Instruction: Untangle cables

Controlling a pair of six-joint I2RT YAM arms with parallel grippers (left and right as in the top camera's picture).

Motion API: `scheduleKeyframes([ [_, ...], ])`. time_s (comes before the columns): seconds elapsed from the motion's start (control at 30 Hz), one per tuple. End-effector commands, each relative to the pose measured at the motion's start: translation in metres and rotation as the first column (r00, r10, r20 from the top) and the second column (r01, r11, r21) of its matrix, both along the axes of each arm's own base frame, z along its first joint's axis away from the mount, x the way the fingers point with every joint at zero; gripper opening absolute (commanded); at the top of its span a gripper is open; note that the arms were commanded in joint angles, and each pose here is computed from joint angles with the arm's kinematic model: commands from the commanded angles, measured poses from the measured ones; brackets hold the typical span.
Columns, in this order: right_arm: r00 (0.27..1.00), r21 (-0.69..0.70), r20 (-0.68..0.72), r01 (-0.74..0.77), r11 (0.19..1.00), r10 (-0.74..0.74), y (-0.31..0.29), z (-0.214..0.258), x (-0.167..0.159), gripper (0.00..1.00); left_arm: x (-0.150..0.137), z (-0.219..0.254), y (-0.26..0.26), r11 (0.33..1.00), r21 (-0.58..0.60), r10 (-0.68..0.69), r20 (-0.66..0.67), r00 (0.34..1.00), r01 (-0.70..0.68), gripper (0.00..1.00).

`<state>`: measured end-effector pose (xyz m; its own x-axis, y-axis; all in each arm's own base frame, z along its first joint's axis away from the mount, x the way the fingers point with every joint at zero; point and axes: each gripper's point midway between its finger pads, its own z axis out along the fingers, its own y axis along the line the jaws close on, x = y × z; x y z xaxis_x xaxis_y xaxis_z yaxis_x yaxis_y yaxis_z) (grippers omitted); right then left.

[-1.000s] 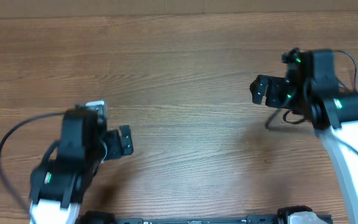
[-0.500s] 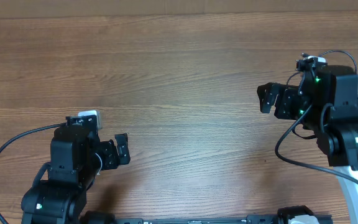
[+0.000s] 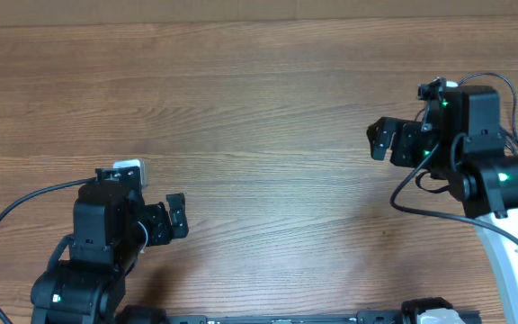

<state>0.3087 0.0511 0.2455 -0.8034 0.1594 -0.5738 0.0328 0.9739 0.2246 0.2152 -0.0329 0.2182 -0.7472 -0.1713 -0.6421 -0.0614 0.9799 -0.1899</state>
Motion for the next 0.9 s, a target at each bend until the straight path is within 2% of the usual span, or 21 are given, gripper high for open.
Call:
scheduleKeyframes([
  [0.0, 1.000, -0.015, -0.007, 0.012, 1.000, -0.012, -0.003, -0.005, 0.001, 1.00, 0.000, -0.005, 0.001, 1.000, 0.020, -0.007, -0.011, 1.000, 0.007, 0.99],
  [0.23, 0.990, -0.029, 0.142, -0.001, 1.000, 0.005, -0.006, 0.029, 0.001, 1.00, 0.000, -0.005, 0.001, 1.000, 0.020, -0.007, -0.011, 1.000, 0.007, 1.00],
  [0.4, 0.966, -0.032, 0.257, 0.022, 0.999, -0.013, -0.012, 0.051, -0.016, 1.00, 0.000, -0.005, 0.001, 1.000, 0.020, -0.007, -0.011, 1.000, 0.007, 1.00],
  [0.63, 0.902, -0.001, 0.431, 0.023, 1.000, -0.020, -0.014, 0.051, -0.042, 1.00, 0.000, -0.005, 0.001, 1.000, 0.020, -0.007, -0.011, 1.000, 0.007, 1.00],
  [0.87, 0.835, 0.006, 0.548, 0.051, 0.999, -0.046, -0.023, 0.040, -0.074, 1.00, 0.000, -0.005, 0.001, 1.000, 0.020, -0.007, -0.011, 1.000, 0.007, 1.00],
])
